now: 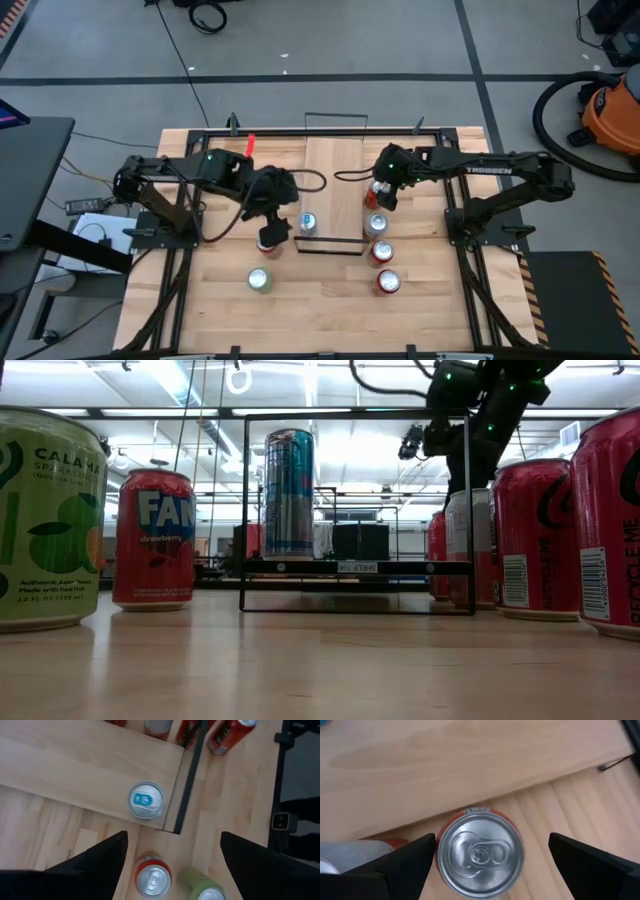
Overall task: Place canned beverage on shelf
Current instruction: Put the right red soda can on the shelf, then put the red soda can on the shelf
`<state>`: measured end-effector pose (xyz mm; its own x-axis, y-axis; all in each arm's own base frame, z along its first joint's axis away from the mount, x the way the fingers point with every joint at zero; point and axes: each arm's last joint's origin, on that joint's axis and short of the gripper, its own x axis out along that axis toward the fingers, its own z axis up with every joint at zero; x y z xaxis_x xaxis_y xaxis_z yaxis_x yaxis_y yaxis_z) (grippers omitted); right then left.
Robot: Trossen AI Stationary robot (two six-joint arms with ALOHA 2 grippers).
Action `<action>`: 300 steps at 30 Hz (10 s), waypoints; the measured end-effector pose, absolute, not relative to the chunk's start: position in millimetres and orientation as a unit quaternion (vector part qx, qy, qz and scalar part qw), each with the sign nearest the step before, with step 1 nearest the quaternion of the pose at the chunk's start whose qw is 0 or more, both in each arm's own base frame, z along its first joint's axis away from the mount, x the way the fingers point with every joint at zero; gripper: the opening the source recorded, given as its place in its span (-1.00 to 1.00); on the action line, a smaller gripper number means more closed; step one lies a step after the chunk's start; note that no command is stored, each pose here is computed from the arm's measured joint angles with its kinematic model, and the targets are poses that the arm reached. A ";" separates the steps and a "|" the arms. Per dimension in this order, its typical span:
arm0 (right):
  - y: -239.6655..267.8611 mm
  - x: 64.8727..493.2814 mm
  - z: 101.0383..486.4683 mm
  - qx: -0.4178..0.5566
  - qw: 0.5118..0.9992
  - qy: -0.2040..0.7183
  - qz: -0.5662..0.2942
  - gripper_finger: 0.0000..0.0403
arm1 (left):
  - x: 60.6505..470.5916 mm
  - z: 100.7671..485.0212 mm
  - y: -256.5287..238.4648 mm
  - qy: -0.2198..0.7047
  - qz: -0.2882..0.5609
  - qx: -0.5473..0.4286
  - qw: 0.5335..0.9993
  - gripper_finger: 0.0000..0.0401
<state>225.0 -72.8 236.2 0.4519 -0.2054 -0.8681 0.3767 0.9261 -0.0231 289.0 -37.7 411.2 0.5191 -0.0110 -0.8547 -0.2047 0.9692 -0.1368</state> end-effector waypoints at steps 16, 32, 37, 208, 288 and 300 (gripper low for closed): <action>-81.9 240.8 199.1 0.109 0.805 0.564 -0.145 0.96 | 287.6 413.2 -17.0 0.486 0.061 -0.105 0.865 0.64; -88.2 233.3 205.5 0.093 0.810 0.563 -0.135 0.57 | 267.6 431.7 6.3 0.448 0.063 -0.113 0.885 0.64; -94.1 227.6 225.5 0.097 0.809 0.565 -0.132 0.62 | 261.2 437.1 19.8 0.433 0.077 -0.110 0.891 0.64; -37.2 264.0 326.2 0.062 0.887 0.438 -0.136 0.98 | 253.5 225.9 -40.1 0.571 0.059 -0.153 0.804 0.58; -36.3 259.4 322.9 0.105 0.869 0.457 -0.159 0.98 | 371.7 276.9 67.4 0.564 0.028 -0.113 0.818 0.59; -36.3 259.4 322.9 0.102 0.869 0.457 -0.157 0.98 | 371.8 276.8 67.4 0.563 0.028 -0.113 0.818 0.64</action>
<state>259.4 -36.3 322.9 0.5320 -0.1801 -0.8273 0.3672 0.9295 0.0338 371.8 67.4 276.8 0.3638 -0.0820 -0.9279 -0.1730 0.9728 -0.1538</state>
